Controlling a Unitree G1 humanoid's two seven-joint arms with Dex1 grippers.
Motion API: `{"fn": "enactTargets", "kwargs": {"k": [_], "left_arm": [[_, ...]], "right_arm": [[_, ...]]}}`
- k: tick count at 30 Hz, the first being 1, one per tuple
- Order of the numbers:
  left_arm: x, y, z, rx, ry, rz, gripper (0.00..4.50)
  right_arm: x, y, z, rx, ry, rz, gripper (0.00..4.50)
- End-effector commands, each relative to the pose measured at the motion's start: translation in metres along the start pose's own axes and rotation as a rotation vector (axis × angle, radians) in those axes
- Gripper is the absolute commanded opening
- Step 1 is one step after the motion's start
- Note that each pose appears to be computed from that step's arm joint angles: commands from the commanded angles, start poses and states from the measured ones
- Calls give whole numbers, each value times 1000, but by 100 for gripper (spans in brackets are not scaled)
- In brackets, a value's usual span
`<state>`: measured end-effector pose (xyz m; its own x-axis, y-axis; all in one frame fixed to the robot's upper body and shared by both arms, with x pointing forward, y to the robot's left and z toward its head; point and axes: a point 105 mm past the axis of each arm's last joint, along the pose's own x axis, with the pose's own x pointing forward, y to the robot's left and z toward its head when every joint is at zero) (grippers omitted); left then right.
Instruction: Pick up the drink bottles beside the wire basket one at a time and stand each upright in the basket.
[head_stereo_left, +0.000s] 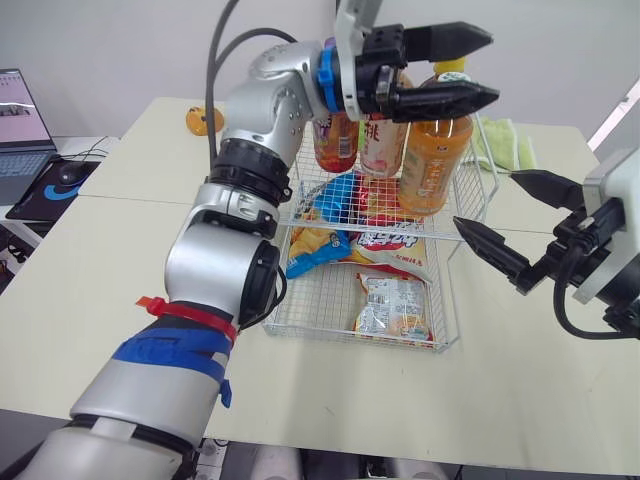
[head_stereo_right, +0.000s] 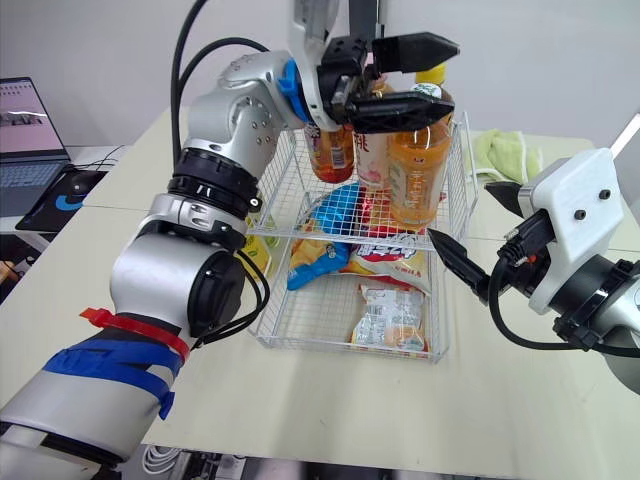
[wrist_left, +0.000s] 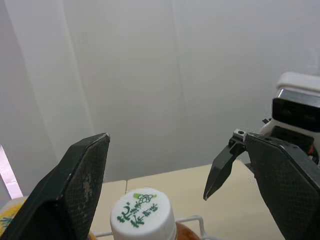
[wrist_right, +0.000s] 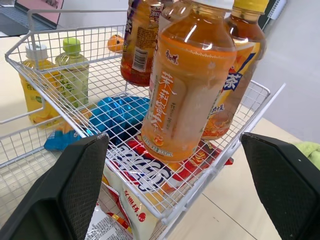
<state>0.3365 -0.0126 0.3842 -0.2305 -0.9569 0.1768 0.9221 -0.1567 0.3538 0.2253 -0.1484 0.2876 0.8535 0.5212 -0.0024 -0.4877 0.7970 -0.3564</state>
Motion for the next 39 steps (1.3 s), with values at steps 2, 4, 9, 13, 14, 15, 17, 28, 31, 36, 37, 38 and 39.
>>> {"fn": "enactTargets", "kwargs": {"k": [2,4,9,13,14,15,17,28,31,36,37,38,39], "left_arm": [[-11,1,38,62,-61,44,447],[-23,2,43,67,-66,85,447],[-59,6,44,63,-52,229,447],[-90,3,40,71,-32,345,447],[-97,1,40,71,-35,374,447],[-102,-1,39,73,-37,395,447],[-118,-6,39,97,-28,464,447],[-225,-69,17,104,133,913,447],[-253,-95,-3,40,193,1031,447],[-270,-137,-36,-60,230,1144,447],[-268,-144,-42,-76,230,1153,447],[-267,-148,-47,-82,235,1160,447],[-264,-152,-52,-89,240,1163,447]], "right_arm": [[-12,6,13,-14,-61,24,450],[-23,13,20,-18,-94,59,450],[-29,18,38,10,-126,213,450],[-22,30,41,25,-124,375,450],[-19,31,40,24,-127,399,450],[-17,32,40,23,-130,418,450],[-10,34,38,26,-146,460,450],[29,46,27,24,-205,644,450],[38,47,27,27,-222,666,450],[38,48,26,25,-244,689,450],[36,48,25,25,-248,693,450],[35,48,25,26,-250,697,450],[34,48,25,28,-252,700,450]]}}
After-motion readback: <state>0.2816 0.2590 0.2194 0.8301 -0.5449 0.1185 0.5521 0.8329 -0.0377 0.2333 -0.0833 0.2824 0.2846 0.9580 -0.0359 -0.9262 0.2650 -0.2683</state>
